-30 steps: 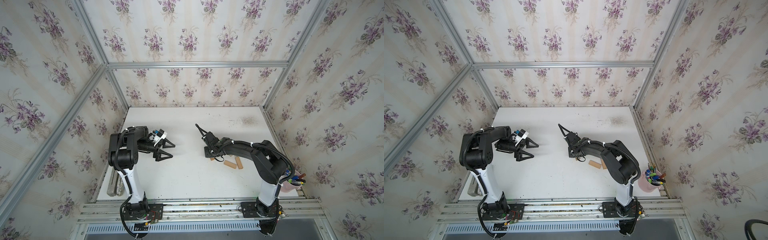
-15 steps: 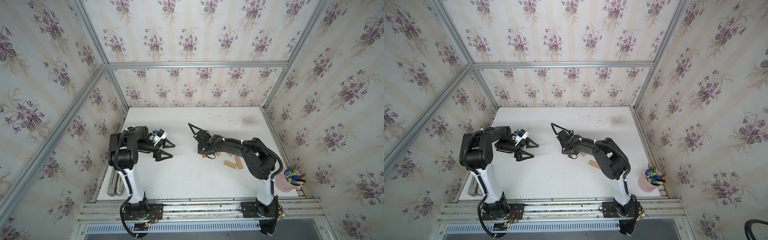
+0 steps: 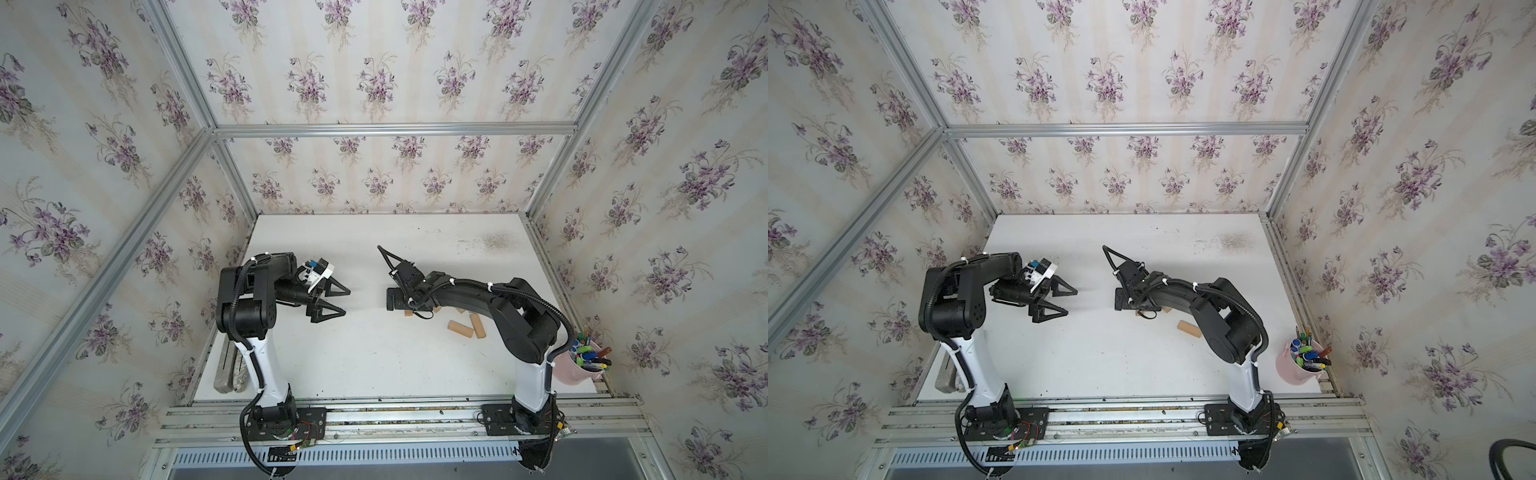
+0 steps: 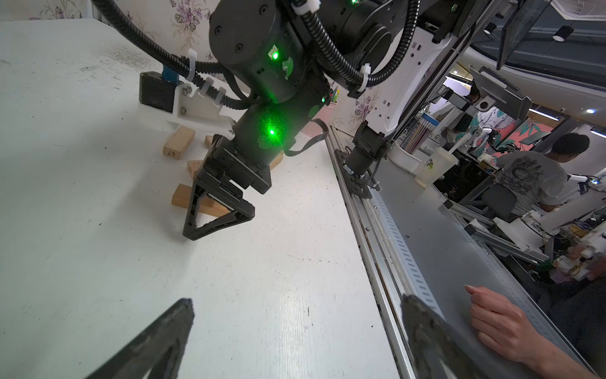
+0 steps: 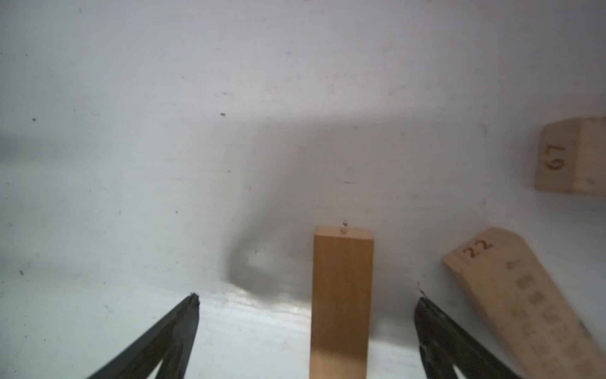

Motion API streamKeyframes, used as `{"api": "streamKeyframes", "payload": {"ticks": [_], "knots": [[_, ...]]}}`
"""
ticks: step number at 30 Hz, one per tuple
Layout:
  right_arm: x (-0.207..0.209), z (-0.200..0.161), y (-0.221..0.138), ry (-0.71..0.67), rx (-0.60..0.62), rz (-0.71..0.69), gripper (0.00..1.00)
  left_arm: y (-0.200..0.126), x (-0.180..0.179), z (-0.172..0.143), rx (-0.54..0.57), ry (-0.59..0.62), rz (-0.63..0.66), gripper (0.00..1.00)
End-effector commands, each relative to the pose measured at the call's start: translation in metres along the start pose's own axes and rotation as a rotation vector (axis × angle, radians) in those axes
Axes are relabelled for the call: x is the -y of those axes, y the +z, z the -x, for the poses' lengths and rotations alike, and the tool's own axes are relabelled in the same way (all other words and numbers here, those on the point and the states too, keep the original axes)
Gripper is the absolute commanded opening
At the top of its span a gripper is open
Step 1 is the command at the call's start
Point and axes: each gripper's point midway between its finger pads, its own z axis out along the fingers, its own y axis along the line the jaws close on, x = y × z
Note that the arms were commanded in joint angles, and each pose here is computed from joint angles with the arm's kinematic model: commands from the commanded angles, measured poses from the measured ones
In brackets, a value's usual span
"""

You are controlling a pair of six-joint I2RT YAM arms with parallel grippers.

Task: Assemble the number 8 with building blocks
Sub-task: Adjust the building block at the center of the board, then assemble the building block at the center of the board.

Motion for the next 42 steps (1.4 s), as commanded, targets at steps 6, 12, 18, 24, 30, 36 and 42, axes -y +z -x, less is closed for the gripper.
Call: {"api": "streamKeyframes", "payload": {"ticks": [6,12,18,24,30,36,42], "knots": [[-0.050,0.051,-0.067,-0.180,0.059,0.163,1.00,-0.001,0.017,0.013,0.034,0.222,-0.032,1.00],[-0.012,0.084,-0.108,-0.494,0.273,-0.020,0.99,-0.001,0.017,0.013,0.033,0.223,-0.033,0.99],[0.086,0.054,-0.089,-0.834,0.202,-0.125,0.91,-0.001,0.017,0.013,0.034,0.225,-0.031,1.00],[0.109,0.059,-0.075,-0.982,0.176,-0.030,0.83,-0.001,0.017,0.013,0.034,0.223,-0.032,1.00],[0.095,0.037,-0.045,-0.951,0.006,0.121,0.68,-0.001,0.017,0.013,0.034,0.221,-0.033,1.00],[0.096,0.015,-0.042,-0.977,0.011,0.157,0.65,-0.001,0.017,0.013,0.034,0.224,-0.031,0.99],[0.101,0.001,-0.031,-1.051,-0.018,0.082,0.64,-0.001,0.017,0.013,0.033,0.223,-0.033,1.00]]}}
